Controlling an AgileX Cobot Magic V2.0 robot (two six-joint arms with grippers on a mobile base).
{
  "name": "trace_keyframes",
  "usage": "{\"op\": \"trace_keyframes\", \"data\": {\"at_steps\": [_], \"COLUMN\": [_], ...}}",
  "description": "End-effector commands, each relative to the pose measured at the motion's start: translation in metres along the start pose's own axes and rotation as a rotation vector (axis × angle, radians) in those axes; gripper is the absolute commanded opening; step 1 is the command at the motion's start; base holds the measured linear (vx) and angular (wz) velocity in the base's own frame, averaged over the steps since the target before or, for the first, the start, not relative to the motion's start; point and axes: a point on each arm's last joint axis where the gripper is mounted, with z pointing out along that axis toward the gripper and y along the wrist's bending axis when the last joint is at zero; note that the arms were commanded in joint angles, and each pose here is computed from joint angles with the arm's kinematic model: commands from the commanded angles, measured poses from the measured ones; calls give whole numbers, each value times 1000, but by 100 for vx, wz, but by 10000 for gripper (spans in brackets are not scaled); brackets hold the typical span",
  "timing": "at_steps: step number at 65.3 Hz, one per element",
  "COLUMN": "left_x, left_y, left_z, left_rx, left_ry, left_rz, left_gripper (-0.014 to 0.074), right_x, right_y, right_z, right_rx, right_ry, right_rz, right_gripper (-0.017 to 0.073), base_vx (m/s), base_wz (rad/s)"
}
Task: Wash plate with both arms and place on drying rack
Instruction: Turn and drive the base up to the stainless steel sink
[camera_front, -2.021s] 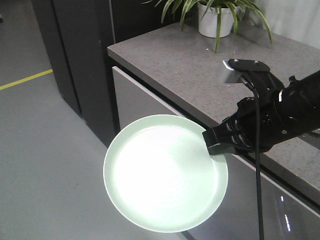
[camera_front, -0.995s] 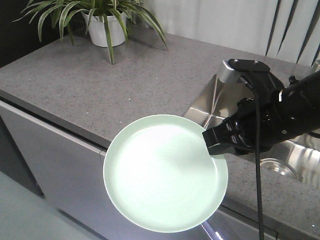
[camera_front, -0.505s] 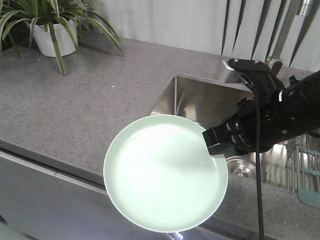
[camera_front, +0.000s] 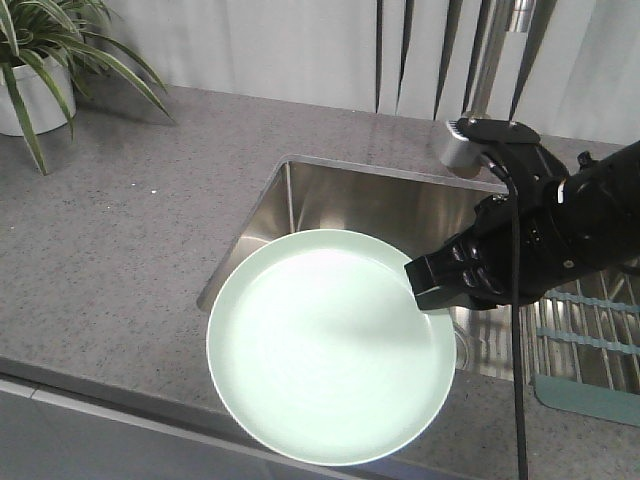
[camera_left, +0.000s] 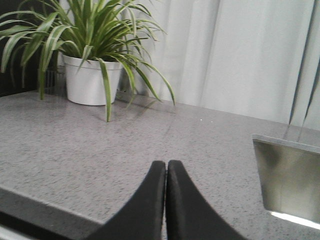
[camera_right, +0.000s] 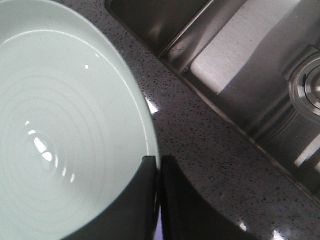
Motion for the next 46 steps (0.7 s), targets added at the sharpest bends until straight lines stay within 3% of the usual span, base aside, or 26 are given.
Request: {"op": "trace_keyframes", "data": {"at_steps": [1,46], "left_x": [-16,-16], "left_y": [-2,-2], "left_z": [-3,-3], "left_rx": [18,18], "left_ry": [-110,-110], "left_rz": [-9,-9], "left_gripper": [-7,-7], "right_x": [-6,-6], "right_y": [7,7], "right_z": [-15,-15], "right_rx": [-17,-17], "right_ry": [-90,-90], "right_rz": [-12,-12], "right_gripper": [-4,-4], "base_vx": [5,5], "base_wz": [-20,-18]}}
